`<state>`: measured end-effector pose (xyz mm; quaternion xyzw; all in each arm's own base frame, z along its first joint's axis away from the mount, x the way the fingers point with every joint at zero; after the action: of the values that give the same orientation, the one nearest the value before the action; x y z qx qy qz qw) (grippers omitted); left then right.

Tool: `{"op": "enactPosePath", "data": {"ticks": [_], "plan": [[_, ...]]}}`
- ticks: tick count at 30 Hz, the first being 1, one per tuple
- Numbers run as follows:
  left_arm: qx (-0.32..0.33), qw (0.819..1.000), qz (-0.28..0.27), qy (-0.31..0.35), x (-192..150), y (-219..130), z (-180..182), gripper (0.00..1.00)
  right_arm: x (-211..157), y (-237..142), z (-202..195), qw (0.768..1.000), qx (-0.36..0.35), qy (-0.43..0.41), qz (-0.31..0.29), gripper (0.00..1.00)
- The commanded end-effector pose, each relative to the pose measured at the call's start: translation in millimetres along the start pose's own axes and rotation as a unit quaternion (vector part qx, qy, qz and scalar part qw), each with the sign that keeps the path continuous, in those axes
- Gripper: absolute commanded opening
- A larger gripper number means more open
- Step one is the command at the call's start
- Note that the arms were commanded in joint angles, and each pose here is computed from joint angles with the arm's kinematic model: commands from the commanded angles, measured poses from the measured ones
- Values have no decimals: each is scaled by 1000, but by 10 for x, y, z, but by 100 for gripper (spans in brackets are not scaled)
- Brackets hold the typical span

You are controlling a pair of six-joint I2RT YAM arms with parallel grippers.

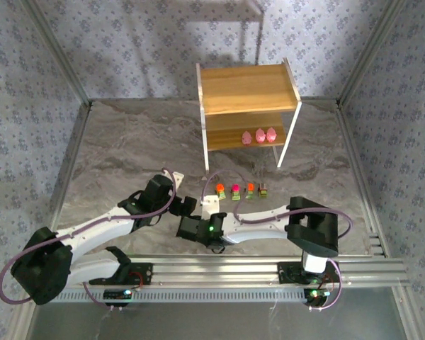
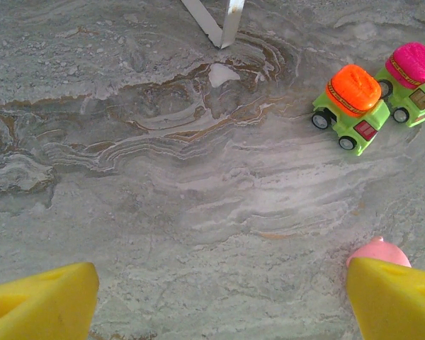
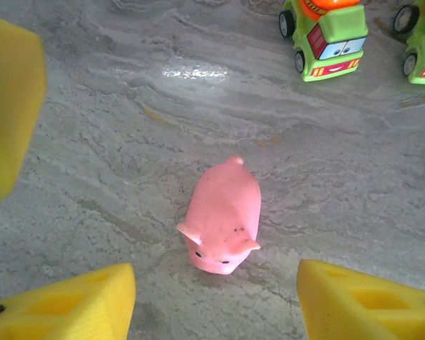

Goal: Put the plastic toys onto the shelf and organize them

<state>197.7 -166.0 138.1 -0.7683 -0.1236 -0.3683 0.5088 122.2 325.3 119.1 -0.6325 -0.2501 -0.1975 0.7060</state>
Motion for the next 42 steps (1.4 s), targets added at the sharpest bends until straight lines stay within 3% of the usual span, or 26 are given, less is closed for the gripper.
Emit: {"op": "enactPosePath", "data": {"ticks": [1, 8, 29, 42], "plan": [[-2, 1000, -8, -12, 39, -48, 7, 90, -2, 35, 22, 1000, -13, 6, 2, 60], [-2, 1000, -6, -12, 32, -43, 9, 90, -16, 109, 56, 1000, -27, -1, -11, 52], [-4, 1000, -7, -13, 34, -42, 7, 90, -29, 233, 29, 997, -55, 7, -47, 52], [-7, 1000, -7, -12, 39, -35, -2, 90, -23, 297, 42, 997, -54, 9, -49, 45]]}}
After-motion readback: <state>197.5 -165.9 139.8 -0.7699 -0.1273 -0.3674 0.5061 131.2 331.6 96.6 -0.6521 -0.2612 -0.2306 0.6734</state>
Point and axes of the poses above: each hand's point on the last joint's axis, 136 mm out from that joint toward the fingers, its own y axis out along the fingers, its own z axis along the line the jaws close on, x = y × z, the point moved 8 cm from there along -y, back along the fingers, and after that the axes turned 2 degrees about -y, right-handed, at the moved point
